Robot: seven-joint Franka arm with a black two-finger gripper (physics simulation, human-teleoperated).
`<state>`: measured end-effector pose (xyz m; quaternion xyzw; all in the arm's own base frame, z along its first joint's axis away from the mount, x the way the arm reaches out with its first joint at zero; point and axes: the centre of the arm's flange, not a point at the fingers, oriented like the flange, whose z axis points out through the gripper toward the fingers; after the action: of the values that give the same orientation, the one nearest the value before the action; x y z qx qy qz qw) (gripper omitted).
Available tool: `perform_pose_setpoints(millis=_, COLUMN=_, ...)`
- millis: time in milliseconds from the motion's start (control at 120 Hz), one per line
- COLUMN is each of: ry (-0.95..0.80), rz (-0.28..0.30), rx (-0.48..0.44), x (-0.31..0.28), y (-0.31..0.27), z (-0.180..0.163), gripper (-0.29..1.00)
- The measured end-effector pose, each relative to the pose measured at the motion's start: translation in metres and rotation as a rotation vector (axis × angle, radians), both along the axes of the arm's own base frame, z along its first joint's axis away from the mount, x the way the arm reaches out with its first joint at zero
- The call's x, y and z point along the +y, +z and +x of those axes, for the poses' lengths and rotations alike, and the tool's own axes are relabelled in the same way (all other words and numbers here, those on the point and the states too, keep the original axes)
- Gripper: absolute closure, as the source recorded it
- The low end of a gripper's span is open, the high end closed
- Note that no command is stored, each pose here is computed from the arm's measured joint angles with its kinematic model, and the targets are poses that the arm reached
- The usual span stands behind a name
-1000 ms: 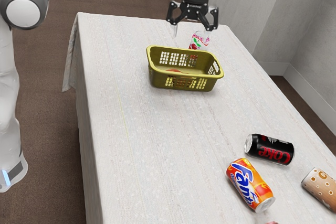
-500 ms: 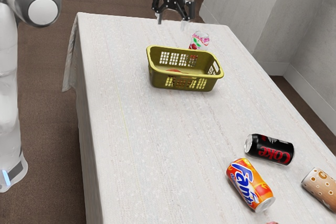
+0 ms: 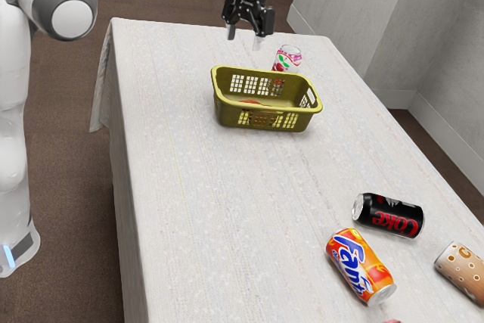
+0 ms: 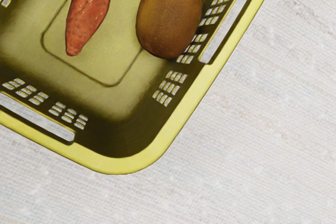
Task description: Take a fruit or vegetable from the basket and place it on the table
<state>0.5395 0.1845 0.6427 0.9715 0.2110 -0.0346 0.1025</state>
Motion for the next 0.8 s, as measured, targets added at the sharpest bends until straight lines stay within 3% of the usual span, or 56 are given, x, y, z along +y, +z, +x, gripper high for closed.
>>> perform_pose_setpoints(millis=800, ry=-0.223, rz=-0.074, rx=0.035, x=-0.012, y=-0.063, z=0.037, gripper=0.00)
